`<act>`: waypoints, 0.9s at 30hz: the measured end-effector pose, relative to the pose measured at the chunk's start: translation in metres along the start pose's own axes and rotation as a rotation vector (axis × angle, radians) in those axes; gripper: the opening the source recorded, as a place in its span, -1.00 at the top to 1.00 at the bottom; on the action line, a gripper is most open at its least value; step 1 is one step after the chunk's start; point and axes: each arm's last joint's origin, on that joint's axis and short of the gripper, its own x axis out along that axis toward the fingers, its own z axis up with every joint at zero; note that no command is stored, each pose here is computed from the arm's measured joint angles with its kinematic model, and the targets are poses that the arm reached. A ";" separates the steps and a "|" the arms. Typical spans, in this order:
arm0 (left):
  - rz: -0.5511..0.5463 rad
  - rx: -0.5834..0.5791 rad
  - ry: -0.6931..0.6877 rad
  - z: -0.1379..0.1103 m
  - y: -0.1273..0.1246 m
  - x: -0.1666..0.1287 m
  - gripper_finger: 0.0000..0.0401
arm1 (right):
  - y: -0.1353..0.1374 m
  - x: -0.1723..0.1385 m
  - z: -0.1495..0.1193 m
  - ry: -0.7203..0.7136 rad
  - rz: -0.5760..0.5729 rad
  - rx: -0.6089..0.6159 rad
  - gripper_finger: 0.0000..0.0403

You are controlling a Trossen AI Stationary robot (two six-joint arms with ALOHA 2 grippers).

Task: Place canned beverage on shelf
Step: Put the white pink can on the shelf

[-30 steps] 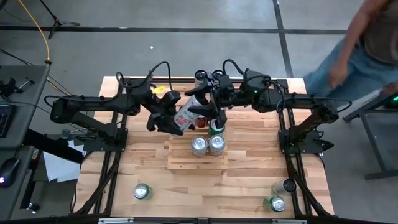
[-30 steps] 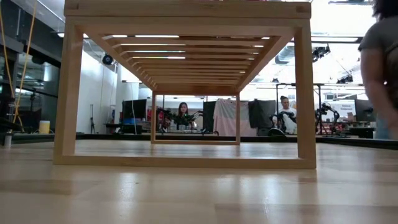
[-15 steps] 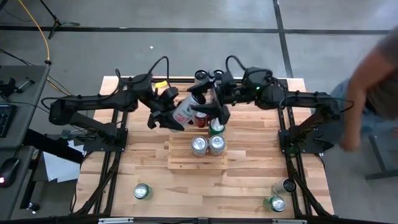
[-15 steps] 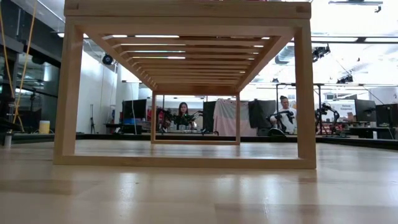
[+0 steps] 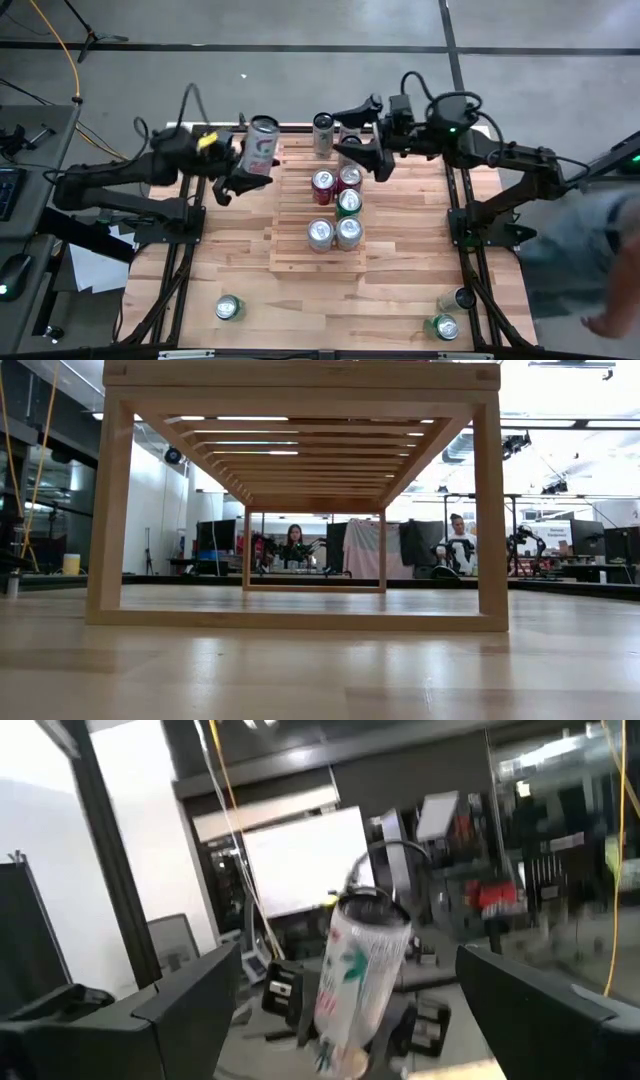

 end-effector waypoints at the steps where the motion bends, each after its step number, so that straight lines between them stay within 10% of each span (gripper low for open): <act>1: 0.024 0.001 -0.040 -0.006 -0.002 -0.003 -0.15 | -0.001 0.002 -0.003 0.013 -0.008 0.023 -0.76; 7: 0.149 0.016 -0.237 -0.048 -0.011 -0.007 -0.15 | -0.002 0.024 -0.030 0.088 -0.020 0.141 -0.76; 27: 0.410 0.232 -0.189 -0.091 -0.015 0.032 -0.15 | -0.005 0.074 -0.091 0.066 -0.177 0.219 -0.76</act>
